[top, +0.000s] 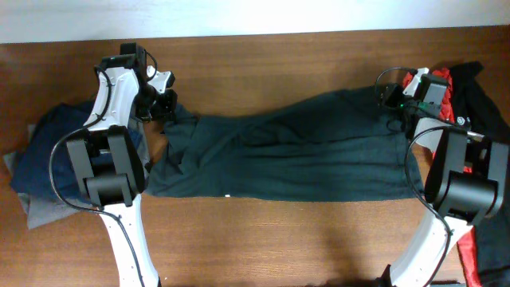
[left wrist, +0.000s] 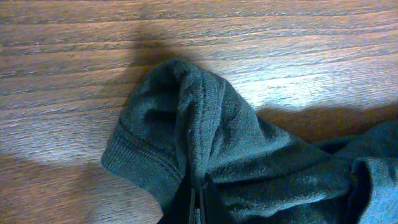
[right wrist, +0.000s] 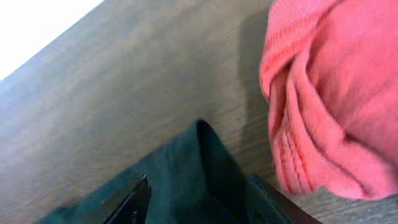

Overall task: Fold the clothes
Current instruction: 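Pull the strip taut, left gripper leftward and right gripper rightward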

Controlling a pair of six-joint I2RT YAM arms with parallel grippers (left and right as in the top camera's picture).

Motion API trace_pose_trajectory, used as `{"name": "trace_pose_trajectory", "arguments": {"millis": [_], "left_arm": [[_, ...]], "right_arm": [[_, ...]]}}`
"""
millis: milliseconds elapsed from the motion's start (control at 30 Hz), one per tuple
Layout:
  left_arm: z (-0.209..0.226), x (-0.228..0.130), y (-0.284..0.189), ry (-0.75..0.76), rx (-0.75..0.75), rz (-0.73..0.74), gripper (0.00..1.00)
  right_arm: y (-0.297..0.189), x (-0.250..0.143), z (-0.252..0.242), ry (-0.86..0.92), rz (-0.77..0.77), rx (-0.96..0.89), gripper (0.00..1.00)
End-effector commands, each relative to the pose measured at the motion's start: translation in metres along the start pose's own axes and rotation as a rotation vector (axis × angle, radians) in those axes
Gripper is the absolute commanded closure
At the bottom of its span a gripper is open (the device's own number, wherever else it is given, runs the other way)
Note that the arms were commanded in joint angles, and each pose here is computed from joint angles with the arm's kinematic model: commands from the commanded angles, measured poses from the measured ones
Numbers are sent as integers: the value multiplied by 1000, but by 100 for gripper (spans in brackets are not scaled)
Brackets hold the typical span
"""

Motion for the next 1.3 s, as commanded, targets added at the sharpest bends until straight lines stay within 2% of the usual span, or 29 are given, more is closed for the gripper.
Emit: {"name": "trace_pose_trajectory", "arguments": {"millis": [0,67,100,200,333,600,767,1100,1267], "left_arm": [[-3,7,-7,0,-19,-29,100],[-3,7,-7,0,-18,-30,100],[-3,7,-7,0,-18,-32,99],[-3,7,-7,-2,-19,-32,99],[-3,7,-7,-2,-18,-33,99],[-3,7,-7,-3,-18,-32,100],[-3,7,-7,-3,-18,-33,99],[-3,5,-7,-7,-19,-21,99],[-3,5,-7,-7,-20,-20,99]], "right_arm": [[13,-18,-2,-2,34,-17,45],[17,-21,2,-12,32,-8,46],[18,-21,4,-15,30,-4,52],[17,-18,8,-21,20,5,80],[14,-7,13,-19,11,58,95],[-40,56,8,1,-70,271,96],[-79,74,9,3,-57,447,96],[-100,56,-18,141,77,431,96],[-106,40,-43,208,147,333,96]]}}
Point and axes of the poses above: each gripper's point midway between its finger pads, its own y axis out along the fingers, its own z axis along the line the jaws close on, x = y × z, the point moved 4 cm from there along -y, back along the fingers, and after that the axes turned 2 degrees about y, right-handed, at the moved point
